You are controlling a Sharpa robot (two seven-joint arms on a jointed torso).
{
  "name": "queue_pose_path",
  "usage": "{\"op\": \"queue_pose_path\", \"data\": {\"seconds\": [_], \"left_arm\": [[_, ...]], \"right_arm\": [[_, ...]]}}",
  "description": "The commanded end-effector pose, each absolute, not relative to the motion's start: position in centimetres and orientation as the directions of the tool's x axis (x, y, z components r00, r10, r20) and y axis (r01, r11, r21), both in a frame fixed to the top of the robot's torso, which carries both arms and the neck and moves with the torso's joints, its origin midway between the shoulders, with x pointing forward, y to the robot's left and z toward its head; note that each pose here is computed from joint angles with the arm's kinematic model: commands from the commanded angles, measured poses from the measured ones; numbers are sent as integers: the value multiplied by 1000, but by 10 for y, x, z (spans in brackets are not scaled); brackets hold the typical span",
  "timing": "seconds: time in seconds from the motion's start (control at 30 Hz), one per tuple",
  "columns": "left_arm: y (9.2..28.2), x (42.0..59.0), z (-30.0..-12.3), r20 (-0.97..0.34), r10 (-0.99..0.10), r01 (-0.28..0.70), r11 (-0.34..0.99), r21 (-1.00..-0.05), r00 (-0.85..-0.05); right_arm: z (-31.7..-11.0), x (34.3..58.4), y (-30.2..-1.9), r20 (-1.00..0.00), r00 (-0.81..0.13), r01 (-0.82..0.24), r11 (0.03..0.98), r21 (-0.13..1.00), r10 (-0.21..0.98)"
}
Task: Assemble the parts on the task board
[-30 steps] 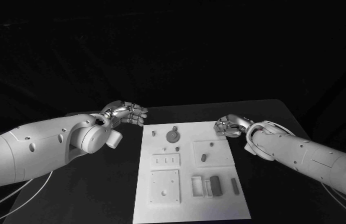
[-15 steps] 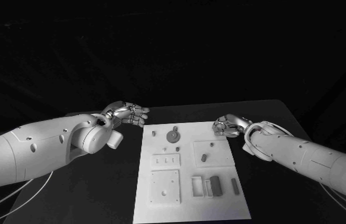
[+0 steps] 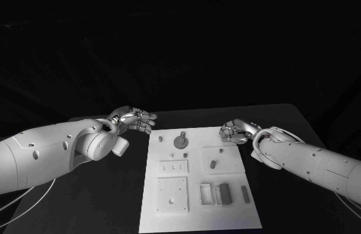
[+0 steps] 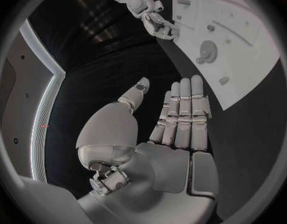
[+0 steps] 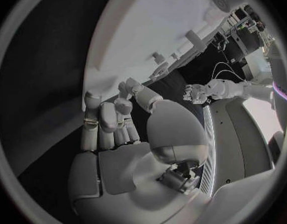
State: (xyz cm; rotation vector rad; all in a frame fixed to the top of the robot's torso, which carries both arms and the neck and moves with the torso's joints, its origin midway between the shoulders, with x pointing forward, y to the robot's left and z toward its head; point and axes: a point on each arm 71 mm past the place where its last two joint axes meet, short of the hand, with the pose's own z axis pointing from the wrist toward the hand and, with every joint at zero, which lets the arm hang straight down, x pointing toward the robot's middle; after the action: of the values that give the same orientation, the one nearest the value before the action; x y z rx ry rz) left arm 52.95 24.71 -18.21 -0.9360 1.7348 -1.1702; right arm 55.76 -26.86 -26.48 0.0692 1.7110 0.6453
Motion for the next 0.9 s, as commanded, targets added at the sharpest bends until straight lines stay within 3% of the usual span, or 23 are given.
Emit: {"op": "queue_pose_path", "data": {"seconds": [0.03, 0.3, 0.53, 0.9], "left_arm": [[245, 529, -181, -245, -890, -121, 312, -943, -385], [244, 529, -182, -323, -871, -112, 387, -915, -370], [241, 530, -184, -379, -842, -115, 451, -885, -384], [217, 528, -185, -428, -808, -96, 503, -859, -405]], "right_arm": [[-261, 556, -262, -898, -237, -306, 849, 430, 370], [-245, 550, -235, -883, -259, -353, 813, 463, 390], [-217, 549, -216, -894, -211, -375, 812, 447, 395], [-200, 541, -181, -888, -251, -329, 829, 453, 386]]}}
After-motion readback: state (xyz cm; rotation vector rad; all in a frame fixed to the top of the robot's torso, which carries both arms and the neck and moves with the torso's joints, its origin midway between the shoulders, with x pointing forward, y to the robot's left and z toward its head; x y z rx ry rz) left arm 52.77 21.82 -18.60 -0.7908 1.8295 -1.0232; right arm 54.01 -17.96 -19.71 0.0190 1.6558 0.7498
